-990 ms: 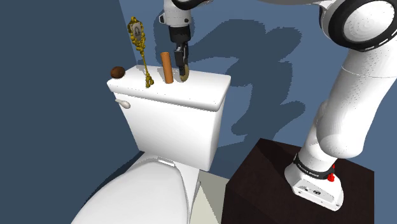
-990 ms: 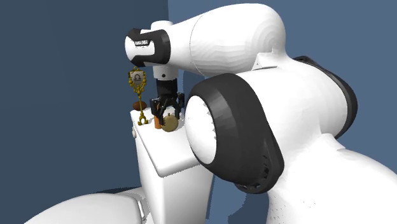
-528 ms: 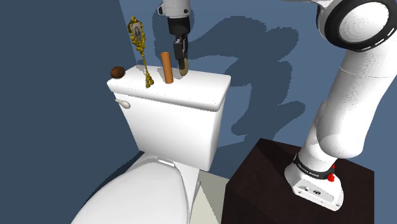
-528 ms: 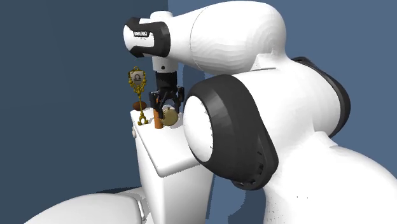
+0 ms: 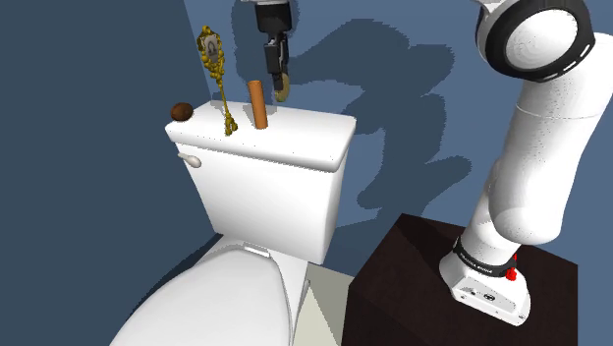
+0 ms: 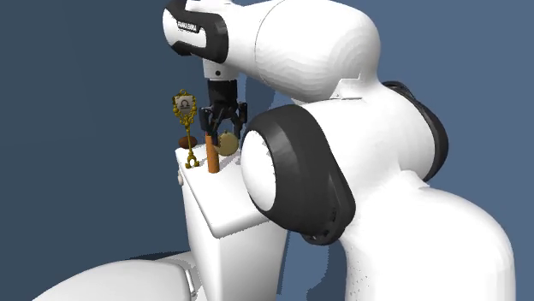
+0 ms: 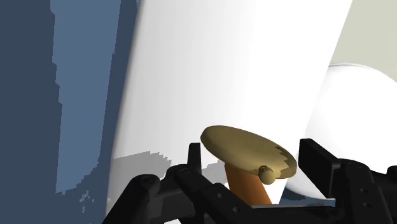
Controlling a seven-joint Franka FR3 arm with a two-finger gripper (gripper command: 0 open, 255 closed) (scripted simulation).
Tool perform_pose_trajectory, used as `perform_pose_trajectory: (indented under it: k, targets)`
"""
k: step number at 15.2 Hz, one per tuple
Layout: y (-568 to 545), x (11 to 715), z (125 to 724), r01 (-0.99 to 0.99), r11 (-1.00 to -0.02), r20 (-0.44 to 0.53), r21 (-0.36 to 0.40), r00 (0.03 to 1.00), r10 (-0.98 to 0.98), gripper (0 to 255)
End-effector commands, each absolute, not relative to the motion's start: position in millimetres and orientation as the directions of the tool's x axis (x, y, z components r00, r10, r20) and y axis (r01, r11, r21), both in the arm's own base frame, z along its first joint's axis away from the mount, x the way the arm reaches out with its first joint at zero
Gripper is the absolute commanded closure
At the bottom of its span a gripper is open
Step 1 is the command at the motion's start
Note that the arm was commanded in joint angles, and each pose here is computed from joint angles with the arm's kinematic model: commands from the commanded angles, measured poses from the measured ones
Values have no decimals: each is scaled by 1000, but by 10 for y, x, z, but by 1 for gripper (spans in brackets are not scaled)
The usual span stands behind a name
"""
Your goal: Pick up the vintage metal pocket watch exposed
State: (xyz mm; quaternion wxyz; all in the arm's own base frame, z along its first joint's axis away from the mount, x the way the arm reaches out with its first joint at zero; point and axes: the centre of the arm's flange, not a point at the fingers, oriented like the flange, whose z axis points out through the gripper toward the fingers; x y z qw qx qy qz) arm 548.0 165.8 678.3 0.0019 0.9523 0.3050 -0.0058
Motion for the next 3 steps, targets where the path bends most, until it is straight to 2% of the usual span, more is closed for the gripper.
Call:
perform_pose_trajectory:
  k: [1, 3]
  targets:
    - [1658, 5469, 6891, 581, -814, -13, 0, 814, 581, 255]
    - [1657, 5469, 6898, 581, -814, -13, 0, 814, 581, 255]
